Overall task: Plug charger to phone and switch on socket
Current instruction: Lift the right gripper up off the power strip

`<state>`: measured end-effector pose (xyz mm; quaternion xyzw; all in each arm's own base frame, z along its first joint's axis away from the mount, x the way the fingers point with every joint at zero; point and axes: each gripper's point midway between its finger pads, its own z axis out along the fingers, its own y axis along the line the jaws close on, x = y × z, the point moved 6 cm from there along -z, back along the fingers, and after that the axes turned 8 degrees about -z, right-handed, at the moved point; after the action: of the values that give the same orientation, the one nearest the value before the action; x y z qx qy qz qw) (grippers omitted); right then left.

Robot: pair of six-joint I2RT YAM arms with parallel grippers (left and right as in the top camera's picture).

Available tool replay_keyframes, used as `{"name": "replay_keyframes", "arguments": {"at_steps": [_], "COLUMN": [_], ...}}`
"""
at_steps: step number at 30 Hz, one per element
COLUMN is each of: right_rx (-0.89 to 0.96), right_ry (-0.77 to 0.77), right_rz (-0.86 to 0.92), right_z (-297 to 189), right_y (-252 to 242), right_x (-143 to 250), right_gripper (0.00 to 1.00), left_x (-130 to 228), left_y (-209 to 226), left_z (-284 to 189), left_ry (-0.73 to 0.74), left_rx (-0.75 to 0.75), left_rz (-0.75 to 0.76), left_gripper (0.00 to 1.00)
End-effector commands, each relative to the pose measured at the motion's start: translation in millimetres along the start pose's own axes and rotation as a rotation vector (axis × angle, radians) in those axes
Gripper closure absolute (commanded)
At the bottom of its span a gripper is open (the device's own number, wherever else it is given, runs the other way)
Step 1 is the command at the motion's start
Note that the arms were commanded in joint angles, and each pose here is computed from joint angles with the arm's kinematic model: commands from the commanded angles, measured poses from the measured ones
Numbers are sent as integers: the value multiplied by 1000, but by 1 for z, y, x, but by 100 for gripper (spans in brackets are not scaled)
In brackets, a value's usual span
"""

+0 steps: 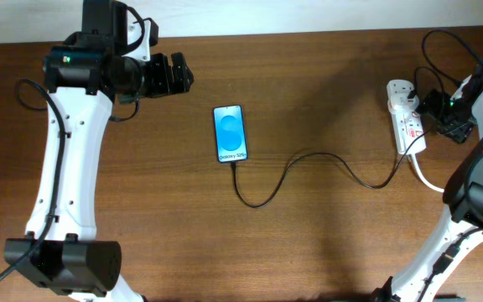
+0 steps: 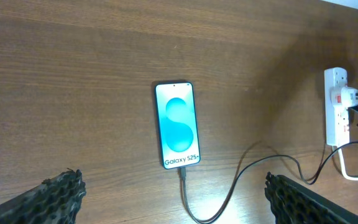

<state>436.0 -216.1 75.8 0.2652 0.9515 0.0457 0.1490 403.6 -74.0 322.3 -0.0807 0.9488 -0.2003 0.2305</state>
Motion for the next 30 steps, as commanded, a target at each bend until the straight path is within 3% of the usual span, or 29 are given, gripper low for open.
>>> {"name": "replay_keyframes", "arguments": {"at_steps": [1,17,30], "right_rx": [-48,-1,64], "right_ry": [92,78,-90], "right_rz": [-83,-29,134], "right_z": [16,9,-110], "right_y": [28,13,-43], "right_x": [21,15,-31], "right_gripper": [7,4,1], "left_x": [1,1,1], "left_y": [3,3,3], "left_z": [-2,-2,-2], "left_ry": [-4,-4,-4], "left_rx": [-10,-10,-10], "left_rz": [5,4,4], "left_gripper": [1,1,1]}}
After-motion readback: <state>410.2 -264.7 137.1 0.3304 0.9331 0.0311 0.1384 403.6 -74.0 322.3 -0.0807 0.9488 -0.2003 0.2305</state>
